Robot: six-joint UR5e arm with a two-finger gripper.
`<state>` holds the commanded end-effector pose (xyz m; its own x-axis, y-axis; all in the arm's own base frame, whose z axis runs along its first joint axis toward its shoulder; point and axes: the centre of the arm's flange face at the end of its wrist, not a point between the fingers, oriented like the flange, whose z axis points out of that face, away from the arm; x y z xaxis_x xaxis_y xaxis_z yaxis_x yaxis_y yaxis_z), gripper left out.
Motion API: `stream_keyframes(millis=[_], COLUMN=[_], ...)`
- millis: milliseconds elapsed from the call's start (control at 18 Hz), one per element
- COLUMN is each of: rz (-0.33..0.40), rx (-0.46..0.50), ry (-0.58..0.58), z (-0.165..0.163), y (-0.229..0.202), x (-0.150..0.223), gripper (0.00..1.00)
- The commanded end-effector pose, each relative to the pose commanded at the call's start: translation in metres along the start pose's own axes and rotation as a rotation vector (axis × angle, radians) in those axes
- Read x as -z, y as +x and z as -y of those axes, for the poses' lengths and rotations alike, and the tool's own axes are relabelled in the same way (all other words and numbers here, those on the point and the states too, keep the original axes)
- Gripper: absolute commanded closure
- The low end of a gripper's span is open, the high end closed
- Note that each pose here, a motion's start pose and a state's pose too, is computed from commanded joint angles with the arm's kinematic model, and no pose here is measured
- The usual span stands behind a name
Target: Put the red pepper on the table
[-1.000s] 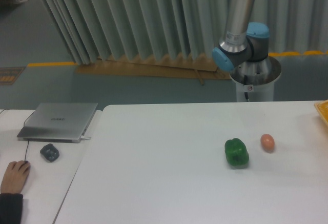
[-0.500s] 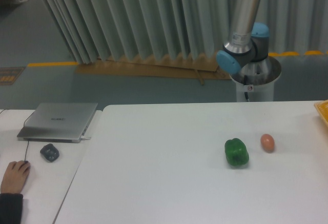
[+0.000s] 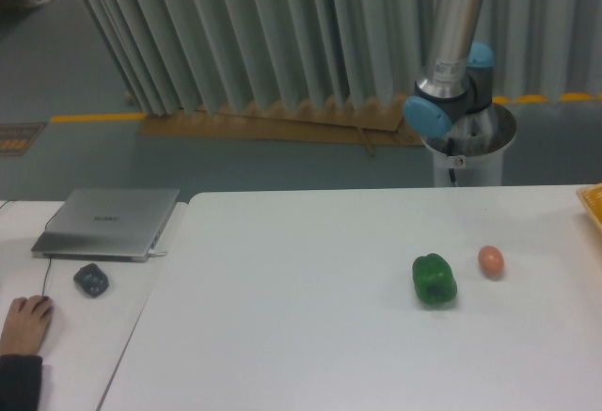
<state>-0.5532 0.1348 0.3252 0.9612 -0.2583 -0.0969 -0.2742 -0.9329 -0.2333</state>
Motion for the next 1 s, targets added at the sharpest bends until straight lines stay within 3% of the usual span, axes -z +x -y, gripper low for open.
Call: stream_keyframes(millis=[1000], rz=[-0.026], rx=[0.013], ry=[-0.001], z=[-0.007], y=[0.007], x=[-0.024], gripper=[0.00])
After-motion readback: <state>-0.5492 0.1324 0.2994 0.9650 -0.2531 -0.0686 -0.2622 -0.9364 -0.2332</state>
